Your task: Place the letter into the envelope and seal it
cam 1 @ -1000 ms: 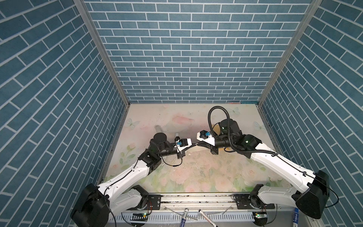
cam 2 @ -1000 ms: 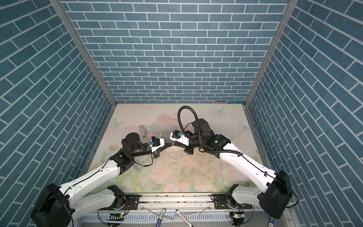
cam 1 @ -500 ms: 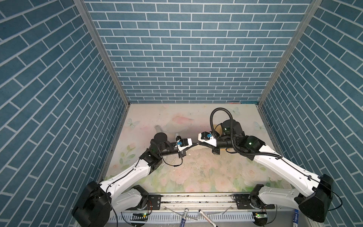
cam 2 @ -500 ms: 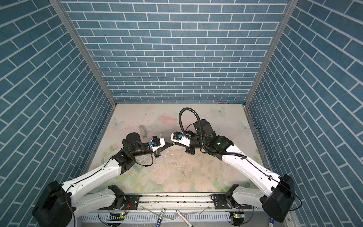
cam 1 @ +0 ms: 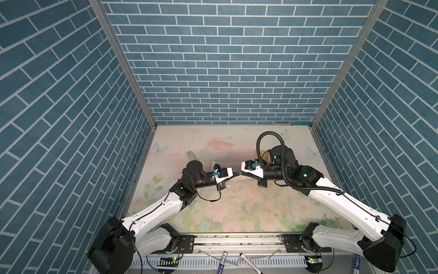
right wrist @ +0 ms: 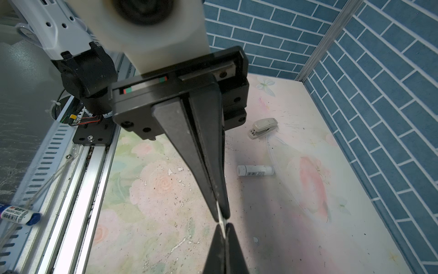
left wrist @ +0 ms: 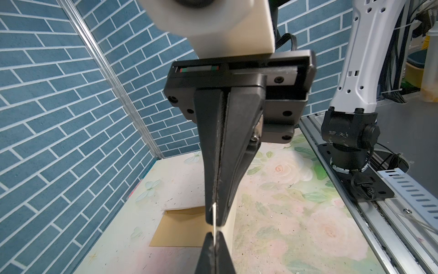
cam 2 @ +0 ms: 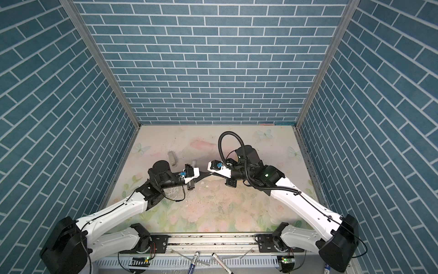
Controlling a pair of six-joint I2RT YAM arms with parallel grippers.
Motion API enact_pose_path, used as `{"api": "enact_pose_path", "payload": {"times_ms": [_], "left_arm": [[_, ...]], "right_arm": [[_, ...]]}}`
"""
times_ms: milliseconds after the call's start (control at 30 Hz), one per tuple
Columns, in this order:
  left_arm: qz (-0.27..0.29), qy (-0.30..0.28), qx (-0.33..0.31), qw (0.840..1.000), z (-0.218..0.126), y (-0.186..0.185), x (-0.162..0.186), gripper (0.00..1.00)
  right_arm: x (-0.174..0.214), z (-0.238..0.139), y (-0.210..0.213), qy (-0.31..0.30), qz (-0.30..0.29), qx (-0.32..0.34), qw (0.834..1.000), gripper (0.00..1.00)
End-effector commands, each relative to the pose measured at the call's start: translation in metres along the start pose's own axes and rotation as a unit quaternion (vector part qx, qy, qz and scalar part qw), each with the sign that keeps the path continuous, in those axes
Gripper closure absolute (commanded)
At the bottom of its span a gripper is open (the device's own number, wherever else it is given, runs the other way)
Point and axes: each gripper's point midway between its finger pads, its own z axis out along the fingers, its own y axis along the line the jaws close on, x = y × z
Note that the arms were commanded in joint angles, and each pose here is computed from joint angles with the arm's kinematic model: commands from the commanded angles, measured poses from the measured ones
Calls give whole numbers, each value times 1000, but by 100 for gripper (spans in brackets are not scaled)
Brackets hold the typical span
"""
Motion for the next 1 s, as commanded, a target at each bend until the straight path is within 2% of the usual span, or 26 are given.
{"api": "enact_pose_path", "payload": {"times_ms": [0, 967], "left_arm": [[-43, 59, -9, 997, -4, -4, 41, 95], [-42, 105, -35, 993, -15, -7, 74, 95]], "right_arm": [[-10, -17, -8, -24, -29, 30, 999, 100], [-3, -37, -15, -20, -25, 63, 997, 100]]}}
